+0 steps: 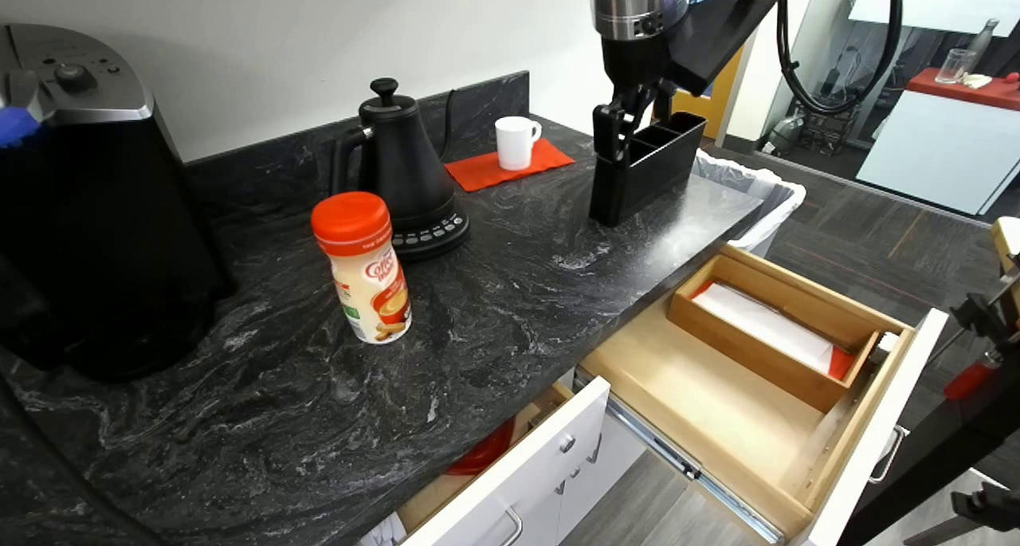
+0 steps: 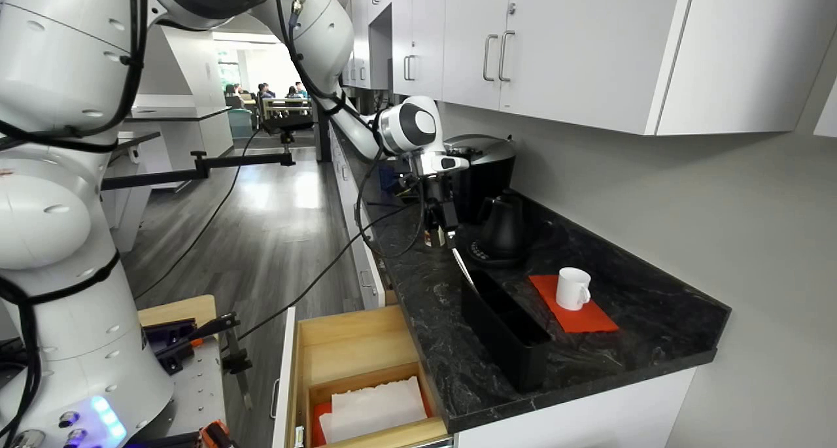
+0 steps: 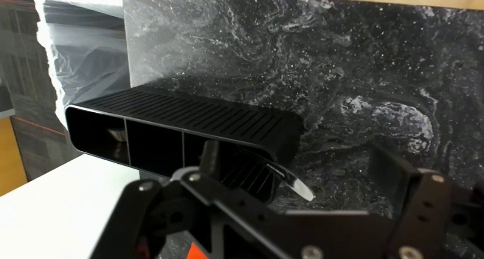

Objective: Put the fork in the drawer

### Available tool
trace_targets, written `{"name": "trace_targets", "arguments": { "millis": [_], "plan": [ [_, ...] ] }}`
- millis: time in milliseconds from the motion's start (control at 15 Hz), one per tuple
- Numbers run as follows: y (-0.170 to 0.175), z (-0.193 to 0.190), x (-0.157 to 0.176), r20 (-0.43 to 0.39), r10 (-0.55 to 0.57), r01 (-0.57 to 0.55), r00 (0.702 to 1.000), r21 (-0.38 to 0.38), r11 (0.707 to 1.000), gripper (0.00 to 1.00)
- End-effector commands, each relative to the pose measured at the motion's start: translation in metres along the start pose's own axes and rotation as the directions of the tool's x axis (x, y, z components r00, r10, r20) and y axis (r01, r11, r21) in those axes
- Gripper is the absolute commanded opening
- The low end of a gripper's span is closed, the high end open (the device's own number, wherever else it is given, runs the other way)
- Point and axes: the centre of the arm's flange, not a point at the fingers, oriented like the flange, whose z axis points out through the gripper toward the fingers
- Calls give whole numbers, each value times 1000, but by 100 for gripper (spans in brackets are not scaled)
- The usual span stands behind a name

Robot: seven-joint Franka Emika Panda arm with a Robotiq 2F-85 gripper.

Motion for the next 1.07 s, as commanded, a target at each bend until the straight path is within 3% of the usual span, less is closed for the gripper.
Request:
{"name": "trace_targets", "arguments": {
  "millis": [0,733,800,867,1000],
  "plan": [
    [12,7,-13,-54,-6,8,999,51,999,100],
    [27,24,-13,-230,13,10,973,101,995,100],
    [27,25,-13,-238,12,13,971,104,995,91],
    [28,26,-14,-243,6,20,970,107,994,74],
    [28,27,-15,-251,2,26,968,110,994,60]
  ]
}}
